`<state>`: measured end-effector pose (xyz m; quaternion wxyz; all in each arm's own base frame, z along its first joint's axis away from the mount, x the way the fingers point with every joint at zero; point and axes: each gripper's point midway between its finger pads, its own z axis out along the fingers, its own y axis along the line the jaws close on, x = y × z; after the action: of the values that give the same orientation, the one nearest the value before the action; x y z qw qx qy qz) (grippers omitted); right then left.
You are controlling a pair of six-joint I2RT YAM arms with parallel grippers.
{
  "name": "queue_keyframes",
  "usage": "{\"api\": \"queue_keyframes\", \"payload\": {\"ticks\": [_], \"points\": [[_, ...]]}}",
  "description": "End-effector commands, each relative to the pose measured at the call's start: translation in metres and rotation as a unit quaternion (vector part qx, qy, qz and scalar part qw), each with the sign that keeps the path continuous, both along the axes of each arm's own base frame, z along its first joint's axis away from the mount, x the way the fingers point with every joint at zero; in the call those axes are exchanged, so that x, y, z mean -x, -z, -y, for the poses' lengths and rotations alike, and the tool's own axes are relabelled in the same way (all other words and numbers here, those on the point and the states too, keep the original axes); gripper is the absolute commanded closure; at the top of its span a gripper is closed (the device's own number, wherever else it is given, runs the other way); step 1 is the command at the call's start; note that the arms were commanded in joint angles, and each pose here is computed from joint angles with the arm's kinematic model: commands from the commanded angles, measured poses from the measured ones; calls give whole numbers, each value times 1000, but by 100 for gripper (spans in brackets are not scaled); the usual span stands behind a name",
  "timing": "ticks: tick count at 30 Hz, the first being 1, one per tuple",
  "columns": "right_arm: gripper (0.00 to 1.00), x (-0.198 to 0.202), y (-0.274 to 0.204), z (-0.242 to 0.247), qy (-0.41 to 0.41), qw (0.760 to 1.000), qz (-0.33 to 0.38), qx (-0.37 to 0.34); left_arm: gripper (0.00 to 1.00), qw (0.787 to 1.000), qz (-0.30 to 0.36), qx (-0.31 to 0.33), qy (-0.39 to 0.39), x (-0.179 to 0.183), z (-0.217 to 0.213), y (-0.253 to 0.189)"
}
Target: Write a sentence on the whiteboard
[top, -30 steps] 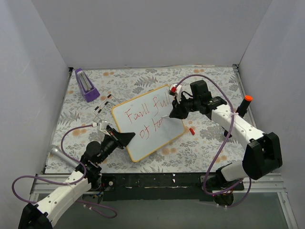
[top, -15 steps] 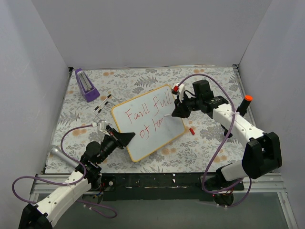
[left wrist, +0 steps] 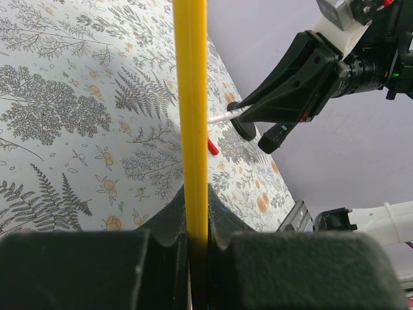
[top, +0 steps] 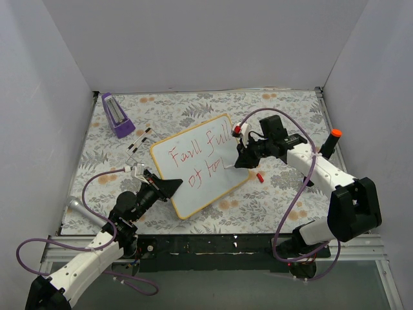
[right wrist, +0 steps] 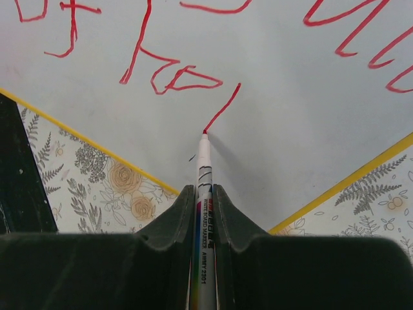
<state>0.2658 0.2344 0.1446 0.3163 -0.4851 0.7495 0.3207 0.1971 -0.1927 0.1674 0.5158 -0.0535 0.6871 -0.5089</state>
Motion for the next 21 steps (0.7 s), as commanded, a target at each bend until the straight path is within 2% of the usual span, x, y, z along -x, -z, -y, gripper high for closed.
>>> {"api": "queue_keyframes", "payload": {"ticks": [1,4,12,21], "points": [[99,17,6,5,-28,1000,-10,6,100,995,77,63,4,5,-1,-45],[99,17,4,4,-29,1000,-8,5,100,995,76,62,5,5,-1,-44],[99,-7,-37,-9,-15,999,32,-32,100,996,72,57,7,5,0,-41],[99,-25,-37,-11,10,999,41,-31,100,996,72,55,6,4,0,-40]]}}
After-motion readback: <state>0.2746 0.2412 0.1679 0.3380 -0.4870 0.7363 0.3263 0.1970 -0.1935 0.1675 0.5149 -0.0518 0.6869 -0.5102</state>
